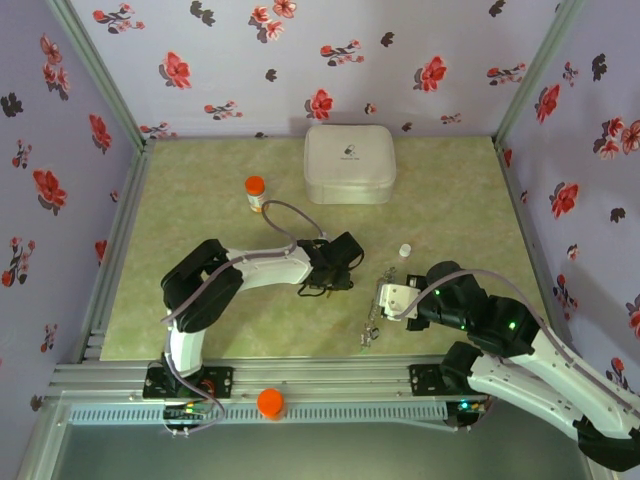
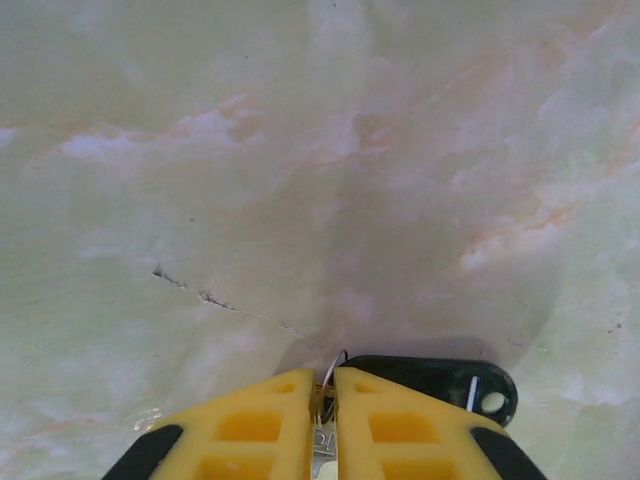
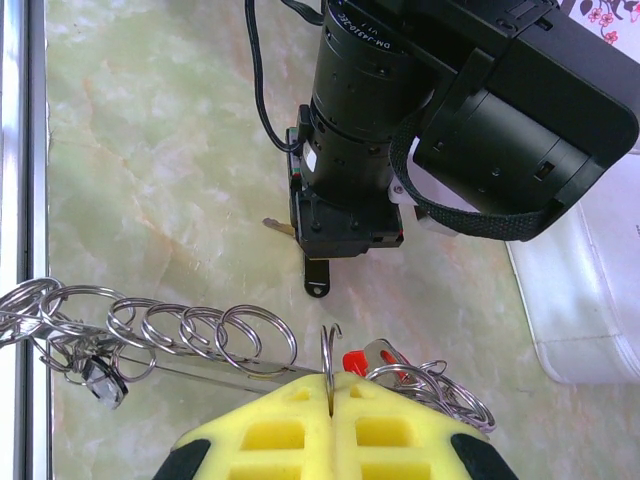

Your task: Put the keys on the keyring

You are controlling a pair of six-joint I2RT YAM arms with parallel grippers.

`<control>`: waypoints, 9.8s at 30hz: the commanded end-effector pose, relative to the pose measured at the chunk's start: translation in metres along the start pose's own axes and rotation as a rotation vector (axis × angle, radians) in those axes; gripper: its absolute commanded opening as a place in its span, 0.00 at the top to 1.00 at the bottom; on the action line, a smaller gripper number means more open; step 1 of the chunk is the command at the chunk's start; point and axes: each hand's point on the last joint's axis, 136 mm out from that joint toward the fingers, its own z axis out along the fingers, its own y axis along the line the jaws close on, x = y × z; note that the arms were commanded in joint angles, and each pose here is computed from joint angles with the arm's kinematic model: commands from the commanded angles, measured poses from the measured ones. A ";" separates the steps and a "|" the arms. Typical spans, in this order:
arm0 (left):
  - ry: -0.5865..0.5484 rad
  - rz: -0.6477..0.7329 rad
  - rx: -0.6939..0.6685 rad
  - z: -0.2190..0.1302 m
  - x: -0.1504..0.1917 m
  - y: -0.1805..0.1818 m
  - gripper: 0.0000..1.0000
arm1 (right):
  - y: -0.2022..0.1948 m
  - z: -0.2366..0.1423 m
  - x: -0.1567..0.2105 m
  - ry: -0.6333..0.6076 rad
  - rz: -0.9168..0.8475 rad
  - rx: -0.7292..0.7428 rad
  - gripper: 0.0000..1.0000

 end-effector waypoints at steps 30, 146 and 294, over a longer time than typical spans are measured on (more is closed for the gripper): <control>-0.704 0.824 0.281 -0.180 -0.008 0.033 1.00 | -0.004 0.044 -0.039 -0.170 0.025 -0.041 1.00; -1.076 1.785 0.236 -0.192 0.051 -0.008 0.74 | -0.016 0.064 -0.098 -0.347 -0.009 -0.108 1.00; -0.074 -0.503 0.219 -0.199 -0.024 0.039 1.00 | -0.006 0.175 -0.066 -0.486 0.611 0.091 1.00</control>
